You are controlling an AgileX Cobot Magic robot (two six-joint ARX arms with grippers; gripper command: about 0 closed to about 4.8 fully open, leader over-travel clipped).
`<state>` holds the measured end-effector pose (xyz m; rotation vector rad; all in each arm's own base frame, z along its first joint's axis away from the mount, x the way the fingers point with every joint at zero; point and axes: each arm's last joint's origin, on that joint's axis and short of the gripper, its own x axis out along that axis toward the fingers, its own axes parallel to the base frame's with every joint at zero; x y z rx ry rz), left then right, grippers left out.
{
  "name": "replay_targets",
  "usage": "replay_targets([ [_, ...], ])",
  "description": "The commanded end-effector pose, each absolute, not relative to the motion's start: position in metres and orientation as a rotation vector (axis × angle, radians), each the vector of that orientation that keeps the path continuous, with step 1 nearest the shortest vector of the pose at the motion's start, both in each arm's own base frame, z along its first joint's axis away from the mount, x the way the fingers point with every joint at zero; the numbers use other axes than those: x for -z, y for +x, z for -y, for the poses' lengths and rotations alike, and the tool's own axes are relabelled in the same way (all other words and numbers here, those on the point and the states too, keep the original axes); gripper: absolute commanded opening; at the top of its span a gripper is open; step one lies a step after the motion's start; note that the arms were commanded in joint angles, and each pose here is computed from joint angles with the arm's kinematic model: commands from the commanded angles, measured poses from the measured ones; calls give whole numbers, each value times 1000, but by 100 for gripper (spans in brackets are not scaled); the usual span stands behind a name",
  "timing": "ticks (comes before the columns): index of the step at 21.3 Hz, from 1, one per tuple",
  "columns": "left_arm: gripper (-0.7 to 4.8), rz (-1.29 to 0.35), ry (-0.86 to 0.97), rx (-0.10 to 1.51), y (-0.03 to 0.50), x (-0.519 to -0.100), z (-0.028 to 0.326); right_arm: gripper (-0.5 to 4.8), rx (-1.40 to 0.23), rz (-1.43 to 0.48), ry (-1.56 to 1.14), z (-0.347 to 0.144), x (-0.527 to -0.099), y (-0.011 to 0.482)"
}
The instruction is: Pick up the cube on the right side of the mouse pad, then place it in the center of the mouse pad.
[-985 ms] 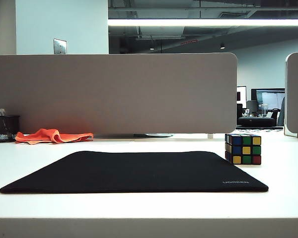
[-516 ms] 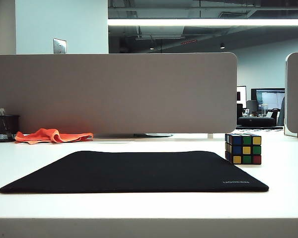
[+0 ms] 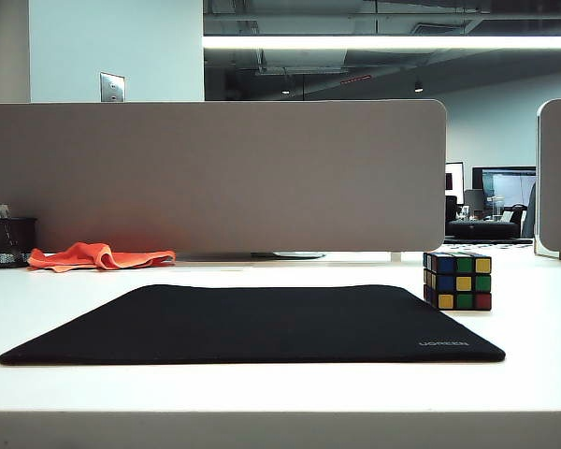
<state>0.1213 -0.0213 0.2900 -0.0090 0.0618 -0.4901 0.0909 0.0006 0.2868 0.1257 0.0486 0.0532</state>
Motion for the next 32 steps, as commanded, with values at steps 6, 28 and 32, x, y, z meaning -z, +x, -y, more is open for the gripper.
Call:
replay_targets([
  [6,-5,-137,-5,499,139,-316,31,-9,-48,-208,-27,-6,-332,121],
  [28,384,-329,-15,568,186,-332,52,479,-41,-770,113,-52,-299,287],
  [32,391,-331,-15,572,186,-332,52,479,-8,-879,143,-57,-285,310],
])
